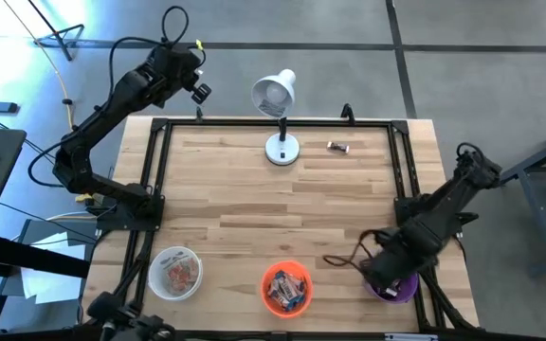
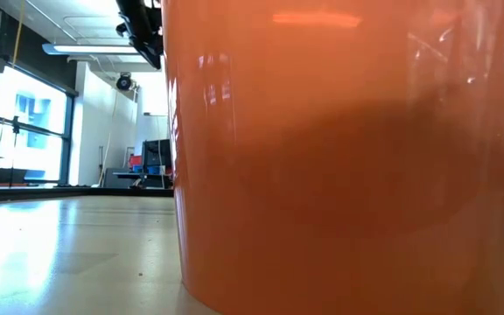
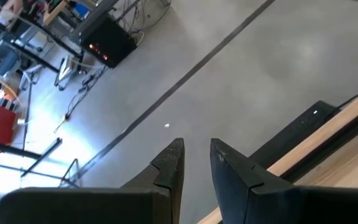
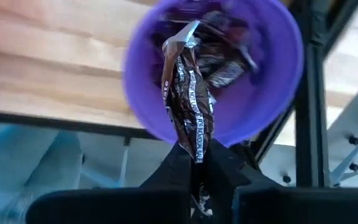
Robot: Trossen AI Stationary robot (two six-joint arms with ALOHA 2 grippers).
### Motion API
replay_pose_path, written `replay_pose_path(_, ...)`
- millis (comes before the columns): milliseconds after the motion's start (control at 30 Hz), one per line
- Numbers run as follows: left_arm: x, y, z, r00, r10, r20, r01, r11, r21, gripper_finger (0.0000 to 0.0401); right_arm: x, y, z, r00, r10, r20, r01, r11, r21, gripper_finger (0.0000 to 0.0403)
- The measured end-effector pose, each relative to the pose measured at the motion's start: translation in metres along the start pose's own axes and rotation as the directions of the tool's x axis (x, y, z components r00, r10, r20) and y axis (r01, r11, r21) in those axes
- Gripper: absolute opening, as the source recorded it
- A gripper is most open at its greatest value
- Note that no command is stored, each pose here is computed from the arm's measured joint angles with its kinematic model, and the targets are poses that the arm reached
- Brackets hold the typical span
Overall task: Organize candy in baskets
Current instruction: Put the brown chocolate bar into the purple bucket
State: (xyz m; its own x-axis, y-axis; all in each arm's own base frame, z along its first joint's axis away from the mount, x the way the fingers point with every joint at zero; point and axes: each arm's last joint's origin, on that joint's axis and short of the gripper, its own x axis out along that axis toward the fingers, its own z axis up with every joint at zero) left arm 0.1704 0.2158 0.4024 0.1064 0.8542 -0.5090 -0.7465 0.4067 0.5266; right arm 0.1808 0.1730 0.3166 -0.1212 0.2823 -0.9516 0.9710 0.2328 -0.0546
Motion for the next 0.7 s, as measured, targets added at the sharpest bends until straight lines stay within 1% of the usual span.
replay_pose_path(100, 0.002, 0.003, -0.003, 1.000, 0.005, -0.028, -0.005, 1.000, -0.003, 0.0064, 0.005, -0.012, -0.011, 0.998, -0.037, 0.050, 0.036, 0.999, 0.023, 0.0028)
replay_pose_path(167, 0.003, 0.005, -0.006, 0.999, 0.004, -0.047, -0.005, 1.000, -0.005, 0.0064, 0.007, -0.018, -0.015, 0.994, -0.035, 0.108, 0.033, 0.999, 0.021, 0.0051)
replay_pose_path(233, 0.004, 0.005, -0.008, 0.998, -0.011, -0.063, 0.011, 1.000, 0.001, 0.0064, 0.008, -0.020, -0.018, 0.990, -0.015, 0.142, 0.016, 1.000, -0.003, 0.0081)
replay_pose_path(367, 0.005, 0.006, -0.013, 0.994, -0.048, -0.097, 0.050, 0.999, 0.011, 0.0064, 0.009, -0.021, -0.021, 0.990, -0.009, 0.141, 0.019, 0.998, -0.068, 0.0141)
replay_pose_path(433, 0.005, 0.005, -0.015, 0.992, -0.055, -0.115, 0.056, 0.998, 0.009, 0.0064, 0.009, -0.022, -0.020, 0.989, -0.017, 0.147, 0.031, 0.995, -0.096, 0.0163)
replay_pose_path(467, 0.005, 0.005, -0.015, 0.991, -0.056, -0.119, 0.057, 0.998, 0.003, 0.0064, 0.009, -0.022, -0.019, 0.988, -0.023, 0.155, 0.040, 0.994, -0.105, 0.0171)
replay_pose_path(533, 0.004, 0.005, -0.016, 0.991, -0.057, -0.121, 0.057, 0.998, -0.004, 0.0064, 0.007, -0.022, -0.013, 0.982, -0.035, 0.183, 0.051, 0.995, -0.083, 0.0179)
replay_pose_path(633, 0.005, 0.005, -0.015, 0.991, -0.059, -0.119, 0.059, 0.998, -0.007, 0.0064, 0.002, -0.018, 0.001, 0.960, -0.024, 0.280, 0.038, 0.998, -0.045, 0.0179)
replay_pose_path(667, 0.004, 0.005, -0.015, 0.991, -0.061, -0.117, 0.059, 0.998, -0.015, 0.0064, 0.001, -0.015, 0.006, 0.948, -0.004, 0.319, 0.025, 0.998, -0.061, 0.0179)
replay_pose_path(700, 0.005, 0.005, -0.015, 0.992, -0.060, -0.115, 0.057, 0.998, -0.025, 0.0064, -0.001, -0.012, 0.012, 0.932, 0.020, 0.362, 0.019, 0.994, -0.104, 0.0179)
